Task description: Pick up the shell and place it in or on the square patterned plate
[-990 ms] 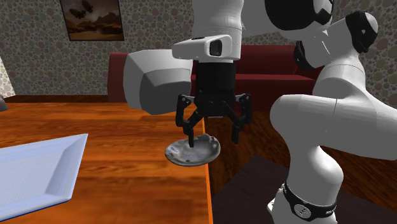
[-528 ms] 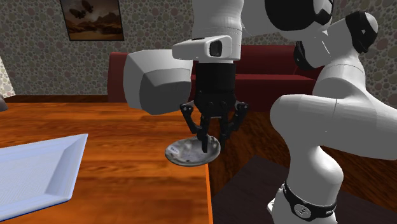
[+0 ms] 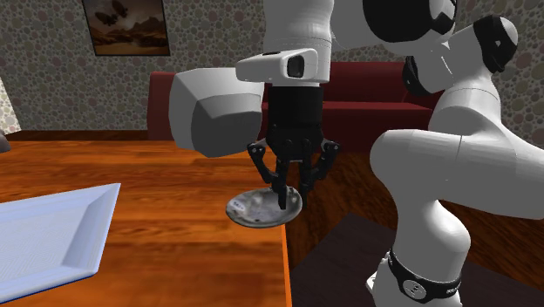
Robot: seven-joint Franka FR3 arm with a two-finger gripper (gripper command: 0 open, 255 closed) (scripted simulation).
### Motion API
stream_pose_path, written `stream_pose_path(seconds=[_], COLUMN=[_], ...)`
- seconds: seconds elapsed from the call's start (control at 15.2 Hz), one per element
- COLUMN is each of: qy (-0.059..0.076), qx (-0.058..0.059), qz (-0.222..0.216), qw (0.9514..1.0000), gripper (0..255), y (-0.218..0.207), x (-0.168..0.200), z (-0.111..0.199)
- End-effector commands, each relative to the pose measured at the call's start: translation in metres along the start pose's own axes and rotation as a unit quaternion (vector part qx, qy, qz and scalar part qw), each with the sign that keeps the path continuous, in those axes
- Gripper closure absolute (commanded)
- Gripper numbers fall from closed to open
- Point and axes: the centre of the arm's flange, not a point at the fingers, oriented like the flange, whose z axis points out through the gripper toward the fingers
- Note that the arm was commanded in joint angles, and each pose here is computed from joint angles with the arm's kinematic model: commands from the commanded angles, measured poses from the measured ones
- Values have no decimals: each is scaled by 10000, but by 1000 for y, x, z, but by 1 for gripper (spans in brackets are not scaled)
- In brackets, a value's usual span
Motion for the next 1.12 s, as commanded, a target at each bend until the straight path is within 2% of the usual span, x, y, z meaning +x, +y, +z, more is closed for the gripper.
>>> stream_pose_path(seconds=[0.0,1.06], qy=[0,0], qx=[-1,-1], qz=[0,0], qw=[10000,10000], gripper=[255,255], y=[0,2], x=[1,11], z=[-5,-89])
